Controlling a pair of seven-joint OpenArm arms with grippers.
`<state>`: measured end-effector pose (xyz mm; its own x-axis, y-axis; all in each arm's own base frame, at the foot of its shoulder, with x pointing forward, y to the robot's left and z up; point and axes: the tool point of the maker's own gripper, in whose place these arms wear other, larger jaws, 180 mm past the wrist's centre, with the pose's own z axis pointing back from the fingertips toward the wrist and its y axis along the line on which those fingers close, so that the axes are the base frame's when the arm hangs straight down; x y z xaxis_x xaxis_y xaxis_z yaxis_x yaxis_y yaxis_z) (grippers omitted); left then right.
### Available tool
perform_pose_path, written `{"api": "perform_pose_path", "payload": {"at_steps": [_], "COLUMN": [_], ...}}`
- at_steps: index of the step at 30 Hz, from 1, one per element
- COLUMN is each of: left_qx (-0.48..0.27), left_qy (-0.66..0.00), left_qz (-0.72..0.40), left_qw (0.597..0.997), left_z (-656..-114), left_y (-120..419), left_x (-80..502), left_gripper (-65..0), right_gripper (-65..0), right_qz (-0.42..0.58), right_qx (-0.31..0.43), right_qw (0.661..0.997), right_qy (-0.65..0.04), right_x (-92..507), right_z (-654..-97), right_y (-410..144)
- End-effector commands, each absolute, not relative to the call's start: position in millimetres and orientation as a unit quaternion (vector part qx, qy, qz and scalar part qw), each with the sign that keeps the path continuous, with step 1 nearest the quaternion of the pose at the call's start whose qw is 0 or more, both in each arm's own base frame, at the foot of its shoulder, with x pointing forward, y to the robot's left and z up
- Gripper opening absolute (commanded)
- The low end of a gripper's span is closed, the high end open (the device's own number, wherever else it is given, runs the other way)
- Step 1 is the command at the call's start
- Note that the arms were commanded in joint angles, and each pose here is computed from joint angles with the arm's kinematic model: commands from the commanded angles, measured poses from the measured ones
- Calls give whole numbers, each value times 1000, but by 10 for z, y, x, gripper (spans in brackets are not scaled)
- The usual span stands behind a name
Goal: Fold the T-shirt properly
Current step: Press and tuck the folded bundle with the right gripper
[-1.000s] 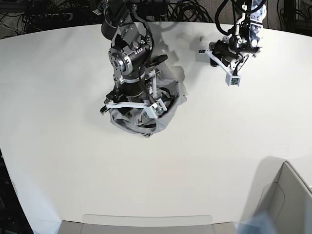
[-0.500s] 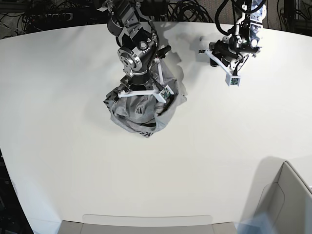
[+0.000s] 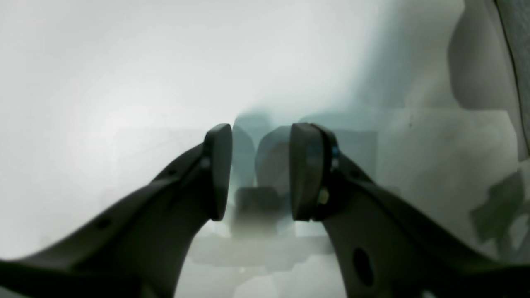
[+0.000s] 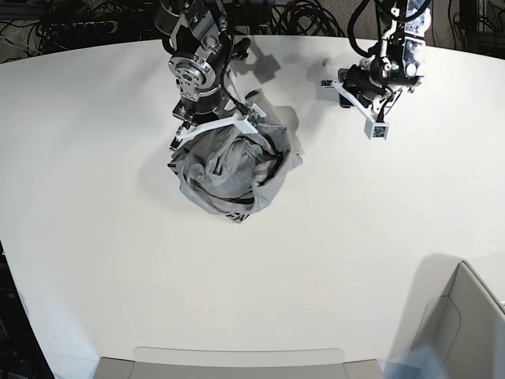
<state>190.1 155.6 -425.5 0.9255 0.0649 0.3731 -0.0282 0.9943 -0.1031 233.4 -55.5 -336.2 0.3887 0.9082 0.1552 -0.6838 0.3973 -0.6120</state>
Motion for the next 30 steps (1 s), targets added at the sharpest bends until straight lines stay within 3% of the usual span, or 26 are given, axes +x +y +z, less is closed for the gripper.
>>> {"api": "perform_pose_path", "payload": {"at_steps": [1, 3, 13, 18, 25, 30], "left_qx": [-49, -49, -51, -47, -43, -44], "left_qy": [-191, -191, -189, -168, -160, -162], "left_qz": [24, 24, 22, 28, 35, 34], "left_qw": [980, 980, 980, 984, 986, 985], "left_z": [-4241, -4241, -4250, -4378, -4462, -4452], "left_y": [1559, 1559, 1536, 1580, 1620, 1619], "left_x": [1896, 1896, 1888, 1824, 1895, 1912], "left_gripper": [-424, -424, -424, -424, -424, -424], "right_gripper": [-650, -650, -347, -332, -333, -333], "right_qz": [489, 473, 459, 390, 398, 334], "right_qx": [-237, -237, -227, -204, -113, -92], "right_qw": [797, 800, 794, 817, 807, 845], "right_qy": [-264, -284, -328, -373, -422, -409], "right_x": [2439, 2571, 2751, 2851, 2966, 3204], "right_z": [-3232, -3109, -2877, -2780, -2725, -2912], "right_y": [-516, -455, -240, -216, 123, -5]}}
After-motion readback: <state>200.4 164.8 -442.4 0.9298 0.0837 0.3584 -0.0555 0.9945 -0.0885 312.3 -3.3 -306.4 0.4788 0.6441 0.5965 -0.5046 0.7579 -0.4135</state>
